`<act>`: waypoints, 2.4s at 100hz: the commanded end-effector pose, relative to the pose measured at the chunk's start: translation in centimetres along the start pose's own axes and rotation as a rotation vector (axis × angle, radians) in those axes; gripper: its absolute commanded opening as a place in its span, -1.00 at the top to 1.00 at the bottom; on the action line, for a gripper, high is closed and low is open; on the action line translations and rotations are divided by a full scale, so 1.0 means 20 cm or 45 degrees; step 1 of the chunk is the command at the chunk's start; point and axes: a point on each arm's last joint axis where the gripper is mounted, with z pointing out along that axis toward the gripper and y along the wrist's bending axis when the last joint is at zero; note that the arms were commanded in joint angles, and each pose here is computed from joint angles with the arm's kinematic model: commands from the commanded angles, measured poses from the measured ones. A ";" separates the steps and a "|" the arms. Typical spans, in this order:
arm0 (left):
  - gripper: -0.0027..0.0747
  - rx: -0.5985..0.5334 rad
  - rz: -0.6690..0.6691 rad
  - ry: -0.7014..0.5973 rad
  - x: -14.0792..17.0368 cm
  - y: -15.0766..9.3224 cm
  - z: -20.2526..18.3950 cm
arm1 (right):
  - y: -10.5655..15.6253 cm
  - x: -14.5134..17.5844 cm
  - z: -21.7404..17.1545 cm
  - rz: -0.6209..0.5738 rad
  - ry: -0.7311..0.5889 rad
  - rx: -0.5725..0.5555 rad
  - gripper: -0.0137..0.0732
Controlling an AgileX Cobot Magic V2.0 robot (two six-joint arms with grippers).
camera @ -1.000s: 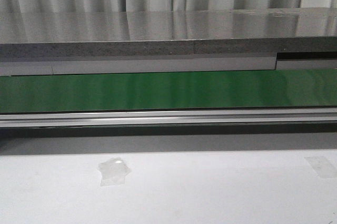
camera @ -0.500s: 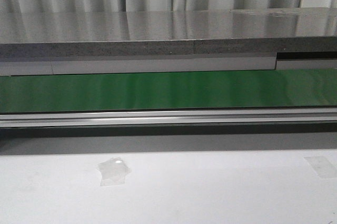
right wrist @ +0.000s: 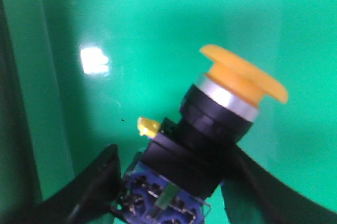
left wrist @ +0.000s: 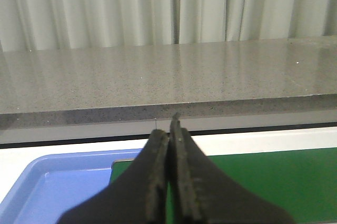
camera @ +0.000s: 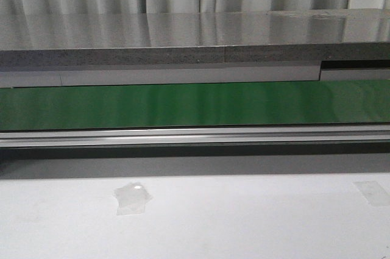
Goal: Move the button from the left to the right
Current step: 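Move the button over the green tray and lower it, then open the right gripper to release the button in the green tray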
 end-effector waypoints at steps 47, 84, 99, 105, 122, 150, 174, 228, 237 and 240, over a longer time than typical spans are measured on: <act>0.98 -0.033 -0.031 -0.076 -0.06 0.01 0.00 | -0.03 -0.05 -0.15 -0.025 -0.133 0.031 0.15; 0.98 -0.033 -0.031 -0.076 -0.06 0.01 0.00 | -0.02 -0.05 -0.15 -0.017 -0.126 0.018 -0.02; 0.98 -0.033 -0.031 -0.076 -0.06 0.01 0.00 | -0.02 -0.05 -0.15 -0.017 -0.127 0.019 -0.37; 0.98 -0.033 -0.031 -0.076 -0.06 0.01 0.00 | -0.02 -0.05 -0.15 -0.017 -0.127 0.019 -0.47; 0.98 -0.033 -0.031 -0.076 -0.06 0.01 0.00 | -0.02 -0.05 -0.15 -0.017 -0.123 0.017 -0.49; 0.98 -0.033 -0.031 -0.076 -0.06 0.01 0.00 | -0.03 -0.08 -0.21 0.004 -0.170 0.009 -0.48; 0.98 -0.033 -0.031 -0.076 -0.06 0.01 0.00 | 0.00 -0.15 -0.43 0.110 -0.457 -0.051 -0.48; 0.98 -0.033 -0.031 -0.076 -0.06 0.01 0.00 | 0.48 -0.20 -0.93 -0.122 -0.877 -0.298 -0.48; 0.98 -0.033 -0.031 -0.076 -0.06 0.01 0.00 | 0.56 -0.18 -1.00 -0.164 -0.918 -0.328 -0.48; 0.98 -0.033 -0.031 -0.076 -0.06 0.01 0.00 | 0.58 -0.17 -1.01 -0.174 -0.931 -0.335 -0.48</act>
